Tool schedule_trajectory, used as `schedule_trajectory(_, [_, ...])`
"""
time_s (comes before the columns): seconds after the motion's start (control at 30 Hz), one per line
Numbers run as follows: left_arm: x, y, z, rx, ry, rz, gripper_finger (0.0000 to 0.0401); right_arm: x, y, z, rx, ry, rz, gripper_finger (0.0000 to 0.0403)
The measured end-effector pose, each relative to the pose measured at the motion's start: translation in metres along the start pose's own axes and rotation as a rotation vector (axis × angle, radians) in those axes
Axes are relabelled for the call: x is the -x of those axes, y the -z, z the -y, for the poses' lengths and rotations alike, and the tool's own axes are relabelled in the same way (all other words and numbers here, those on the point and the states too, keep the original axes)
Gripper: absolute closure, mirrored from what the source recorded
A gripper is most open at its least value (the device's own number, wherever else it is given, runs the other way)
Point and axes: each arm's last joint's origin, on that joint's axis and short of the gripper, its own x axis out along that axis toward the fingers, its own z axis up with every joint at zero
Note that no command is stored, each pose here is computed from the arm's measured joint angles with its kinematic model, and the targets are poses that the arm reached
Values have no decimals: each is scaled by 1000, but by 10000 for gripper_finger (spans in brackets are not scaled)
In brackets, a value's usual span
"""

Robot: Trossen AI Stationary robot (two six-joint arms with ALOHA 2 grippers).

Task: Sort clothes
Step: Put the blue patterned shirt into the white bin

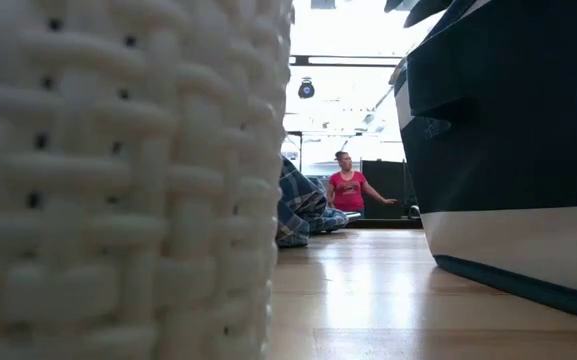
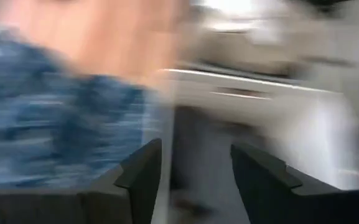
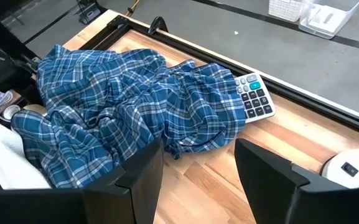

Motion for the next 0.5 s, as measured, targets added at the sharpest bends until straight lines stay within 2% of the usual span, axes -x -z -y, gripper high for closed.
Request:
schedule_trajectory(0.1, [-23, -19, -45, 6, -233, -36, 206, 0, 0, 0, -3, -2, -2, 208])
schedule_trajectory(0.17, [-46, -34, -78, 57, -310, -84, 201, 0, 0, 0, -24, -2, -3, 208])
schedule_trajectory(0.37, [-125, -49, -161, 220, -394, -340, 198, 0, 0, 0, -27, -3, -3, 208])
schedule_trajectory(0.5, [-178, -46, -182, 272, -326, -499, 198, 0, 0, 0, -22, -1, -1, 208])
